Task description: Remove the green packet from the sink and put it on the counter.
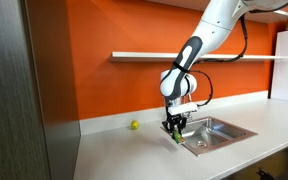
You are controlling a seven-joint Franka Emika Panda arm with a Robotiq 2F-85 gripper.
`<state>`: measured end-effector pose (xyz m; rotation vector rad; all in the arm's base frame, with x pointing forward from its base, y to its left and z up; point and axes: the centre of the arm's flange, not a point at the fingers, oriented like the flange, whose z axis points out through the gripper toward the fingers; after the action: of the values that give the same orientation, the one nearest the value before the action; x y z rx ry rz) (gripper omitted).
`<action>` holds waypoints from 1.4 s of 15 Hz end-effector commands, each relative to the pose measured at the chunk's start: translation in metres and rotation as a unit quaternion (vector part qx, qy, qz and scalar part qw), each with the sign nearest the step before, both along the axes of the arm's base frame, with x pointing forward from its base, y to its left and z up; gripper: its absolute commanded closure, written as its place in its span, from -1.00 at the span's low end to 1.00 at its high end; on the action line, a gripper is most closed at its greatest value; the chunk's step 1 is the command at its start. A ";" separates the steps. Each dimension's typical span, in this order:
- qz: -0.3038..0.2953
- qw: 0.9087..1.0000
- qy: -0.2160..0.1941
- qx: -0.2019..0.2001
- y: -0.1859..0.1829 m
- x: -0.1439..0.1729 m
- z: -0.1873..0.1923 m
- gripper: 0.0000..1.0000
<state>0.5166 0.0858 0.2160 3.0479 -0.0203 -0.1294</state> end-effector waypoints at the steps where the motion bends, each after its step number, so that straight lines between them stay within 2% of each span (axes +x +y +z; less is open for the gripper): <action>1: 0.031 0.999 -0.001 0.015 0.008 0.002 -0.013 0.67; 12: 0.071 0.997 0.024 0.025 0.029 -0.004 -0.038 0.67; 13: 0.071 0.997 0.024 0.025 0.029 -0.004 -0.038 -0.02; 14: 0.071 0.997 0.024 0.026 0.029 -0.005 -0.038 -0.37; 18: 0.062 0.997 0.022 0.026 0.031 -0.008 -0.031 -0.96; 21: 0.047 0.998 0.021 0.026 0.030 -0.012 -0.020 -1.00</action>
<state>0.5084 0.1133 0.1777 3.0769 0.1634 -0.1939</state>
